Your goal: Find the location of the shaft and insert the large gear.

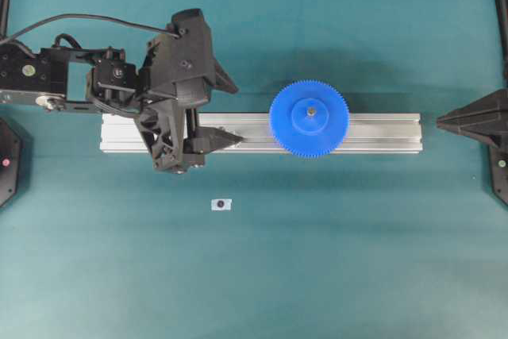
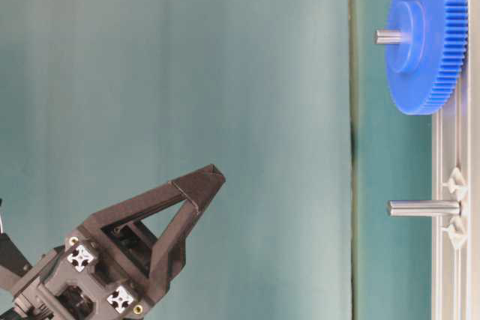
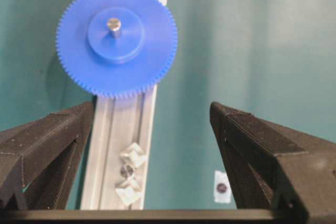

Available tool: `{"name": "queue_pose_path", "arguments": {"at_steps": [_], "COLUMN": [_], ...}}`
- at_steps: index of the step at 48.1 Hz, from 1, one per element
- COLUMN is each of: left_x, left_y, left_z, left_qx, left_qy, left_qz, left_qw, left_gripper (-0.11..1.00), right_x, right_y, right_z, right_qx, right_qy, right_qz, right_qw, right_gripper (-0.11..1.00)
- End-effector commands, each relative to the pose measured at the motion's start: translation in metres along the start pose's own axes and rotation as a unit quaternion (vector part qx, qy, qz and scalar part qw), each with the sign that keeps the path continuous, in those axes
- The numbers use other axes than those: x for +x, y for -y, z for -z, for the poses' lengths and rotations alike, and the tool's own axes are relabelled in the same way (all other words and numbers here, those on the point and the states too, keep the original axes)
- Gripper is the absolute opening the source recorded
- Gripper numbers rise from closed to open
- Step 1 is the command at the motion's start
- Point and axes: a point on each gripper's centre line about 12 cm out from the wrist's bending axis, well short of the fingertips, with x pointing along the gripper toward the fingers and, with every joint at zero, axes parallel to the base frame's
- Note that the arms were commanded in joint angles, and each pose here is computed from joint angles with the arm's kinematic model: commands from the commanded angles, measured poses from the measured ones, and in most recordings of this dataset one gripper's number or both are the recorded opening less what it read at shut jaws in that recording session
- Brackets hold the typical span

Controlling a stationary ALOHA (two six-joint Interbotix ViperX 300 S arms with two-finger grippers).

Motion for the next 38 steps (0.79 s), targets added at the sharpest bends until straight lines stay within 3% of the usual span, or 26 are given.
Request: {"name": "queue_pose_path", "arguments": {"at_steps": [1, 38], "left_x": [-0.0074, -0.0066], "left_y": [0.0015, 0.0015], "left_z": [-0.0097, -0.0102], "left_qx": [0.0, 0.0], "left_qy": [0.018, 0.018], "left_qz": [0.002, 0.002], "left_qw": [0.9998, 0.9998], "left_gripper": [0.92, 0.92], "right_x": [0.0004, 0.0004], "right_y": [-0.0002, -0.0002], "right_z": [-0.0032, -0.0032], "right_qx": [0.005, 0.004], "right_qy": [0.004, 0.004], "right_qz": [0.0, 0.0], "right_qw": [1.0, 1.0], "right_gripper": [0.01, 0.01]}}
